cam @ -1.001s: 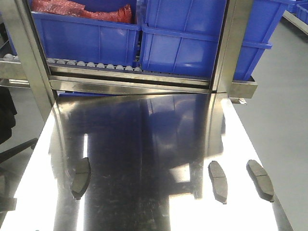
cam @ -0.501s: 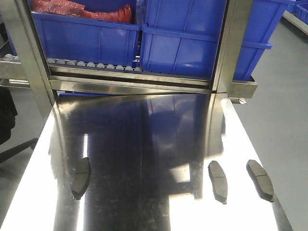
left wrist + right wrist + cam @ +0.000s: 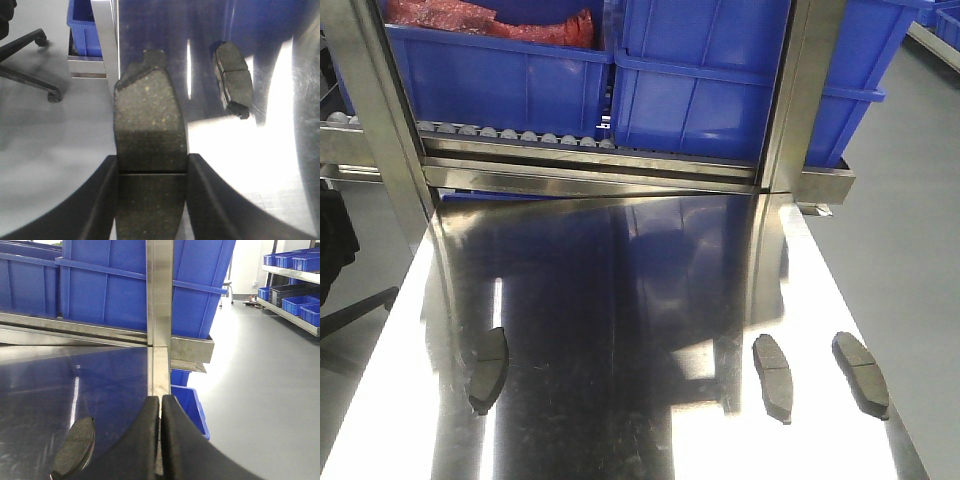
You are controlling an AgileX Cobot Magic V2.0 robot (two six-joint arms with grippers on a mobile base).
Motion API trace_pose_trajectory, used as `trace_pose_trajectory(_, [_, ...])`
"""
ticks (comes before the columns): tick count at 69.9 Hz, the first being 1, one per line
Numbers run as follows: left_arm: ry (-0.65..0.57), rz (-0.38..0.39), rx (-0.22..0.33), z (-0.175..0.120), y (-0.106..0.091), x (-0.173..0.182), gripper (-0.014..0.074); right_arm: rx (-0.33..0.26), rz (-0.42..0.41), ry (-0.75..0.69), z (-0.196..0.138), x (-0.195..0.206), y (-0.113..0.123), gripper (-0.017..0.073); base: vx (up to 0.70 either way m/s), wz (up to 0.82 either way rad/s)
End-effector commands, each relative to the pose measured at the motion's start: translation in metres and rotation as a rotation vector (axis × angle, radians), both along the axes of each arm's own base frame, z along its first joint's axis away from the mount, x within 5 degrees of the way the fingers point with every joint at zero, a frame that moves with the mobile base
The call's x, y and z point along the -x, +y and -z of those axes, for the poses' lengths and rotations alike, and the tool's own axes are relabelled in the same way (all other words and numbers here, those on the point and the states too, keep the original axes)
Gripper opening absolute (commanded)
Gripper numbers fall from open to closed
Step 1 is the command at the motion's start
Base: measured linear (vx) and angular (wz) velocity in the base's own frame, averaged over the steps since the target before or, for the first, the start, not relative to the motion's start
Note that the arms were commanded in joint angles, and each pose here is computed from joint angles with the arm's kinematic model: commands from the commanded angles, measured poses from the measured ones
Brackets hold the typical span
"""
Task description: Move and align brake pads A on conveyor
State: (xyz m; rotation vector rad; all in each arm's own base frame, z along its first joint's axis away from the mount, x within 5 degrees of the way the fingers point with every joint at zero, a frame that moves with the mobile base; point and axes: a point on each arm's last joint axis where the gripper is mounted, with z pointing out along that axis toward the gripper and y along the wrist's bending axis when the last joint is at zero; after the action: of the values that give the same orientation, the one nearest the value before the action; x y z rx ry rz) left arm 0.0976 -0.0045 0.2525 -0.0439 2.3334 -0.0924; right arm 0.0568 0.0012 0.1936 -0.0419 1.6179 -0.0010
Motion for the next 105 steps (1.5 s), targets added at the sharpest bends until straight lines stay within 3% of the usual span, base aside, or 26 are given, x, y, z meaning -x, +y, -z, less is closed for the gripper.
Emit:
trace_pose_trajectory(1, [-0.096,-0.001,0.011,-0.014,-0.001,-0.005,0.0129,0.011,-0.001,-0.077,-0.005,0.000,0.000,-0.0004,0.00,0.00])
trace_pose_trajectory(67, [-0.096,-0.001,0.011,-0.014,-0.001,-0.005,0.0129,0.011,-0.001,-0.082,-0.006,0.000,0.000,-0.0004,0.00,0.00])
trace_pose_trajectory(77, [-0.096,-0.001,0.011,-0.014,-0.001,-0.005,0.0129,0.010,0.002,-0.096,-0.023,0.003,0.000,-0.0004,0.00,0.00])
trace_pose_trajectory(86, [-0.096,-0.001,0.011,-0.014,-0.001,-0.005,0.0129,0.012,0.011,-0.022,-0.054,0.002,-0.001,-0.0004,0.00,0.00])
trace_pose_trajectory(105, [-0.096,-0.001,0.011,-0.014,-0.001,-0.005,0.0129,0.051,0.035,0.305,-0.108,-0.035,-0.003,-0.0002,0.00,0.00])
